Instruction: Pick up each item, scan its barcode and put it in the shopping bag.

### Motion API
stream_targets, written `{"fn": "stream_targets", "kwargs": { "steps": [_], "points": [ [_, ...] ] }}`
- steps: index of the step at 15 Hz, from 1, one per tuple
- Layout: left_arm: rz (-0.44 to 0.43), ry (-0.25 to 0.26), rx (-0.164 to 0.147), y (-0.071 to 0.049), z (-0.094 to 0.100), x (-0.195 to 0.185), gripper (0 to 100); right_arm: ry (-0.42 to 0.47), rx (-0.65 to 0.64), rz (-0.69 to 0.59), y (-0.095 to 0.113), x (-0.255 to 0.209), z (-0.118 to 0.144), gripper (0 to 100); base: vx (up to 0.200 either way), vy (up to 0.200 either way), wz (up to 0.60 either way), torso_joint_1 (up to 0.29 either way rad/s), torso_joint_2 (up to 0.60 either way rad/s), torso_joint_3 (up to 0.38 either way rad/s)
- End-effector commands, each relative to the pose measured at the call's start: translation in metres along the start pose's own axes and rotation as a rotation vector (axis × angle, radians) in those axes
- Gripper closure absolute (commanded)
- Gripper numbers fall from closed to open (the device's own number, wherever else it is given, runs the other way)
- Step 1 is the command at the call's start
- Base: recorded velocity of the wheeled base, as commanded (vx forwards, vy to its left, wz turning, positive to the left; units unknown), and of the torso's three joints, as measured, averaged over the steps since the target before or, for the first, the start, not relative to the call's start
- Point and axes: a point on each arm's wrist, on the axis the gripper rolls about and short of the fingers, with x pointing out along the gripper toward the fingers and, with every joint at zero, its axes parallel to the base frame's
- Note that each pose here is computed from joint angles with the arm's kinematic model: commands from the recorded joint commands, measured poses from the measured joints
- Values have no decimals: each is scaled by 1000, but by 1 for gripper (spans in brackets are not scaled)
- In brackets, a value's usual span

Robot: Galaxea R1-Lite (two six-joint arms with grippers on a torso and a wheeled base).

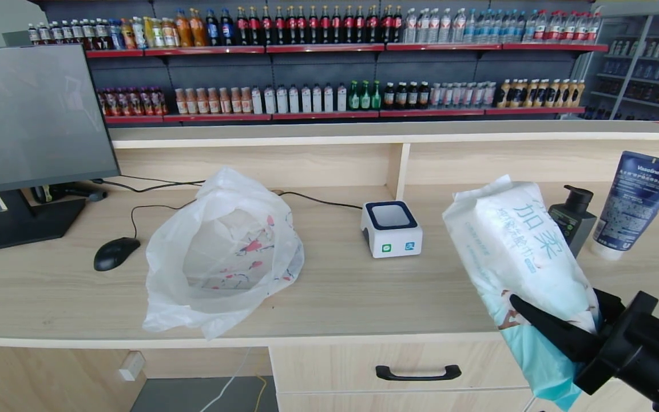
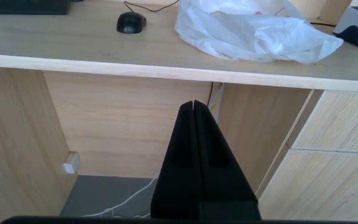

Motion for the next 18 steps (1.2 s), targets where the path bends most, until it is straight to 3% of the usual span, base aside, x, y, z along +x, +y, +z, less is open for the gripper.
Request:
{"fn": "stream_targets", "kwargs": {
  "steps": [1,7,12,15,18],
  "points": [
    [0,0,0,0,0,0,100,2,2,-27,-4,-1,0,100,0,0,0,0,0,0],
    [-1,0,1,0,0,0,100,30,7,-53,-9,5,-5,100,0,0,0,0,0,0],
    [-3,2,12,0,0,0,100,-25,-1,-145,-36,33,7,100,0,0,0,0,0,0],
    [-1,2,7,0,0,0,100,-14,4,-170,-40,29,5,100,0,0,0,0,0,0],
    [-1,0,7,0,0,0,100,-14,-1,-178,-40,25,5,100,0,200,0,4,2,-1]
  ]
}}
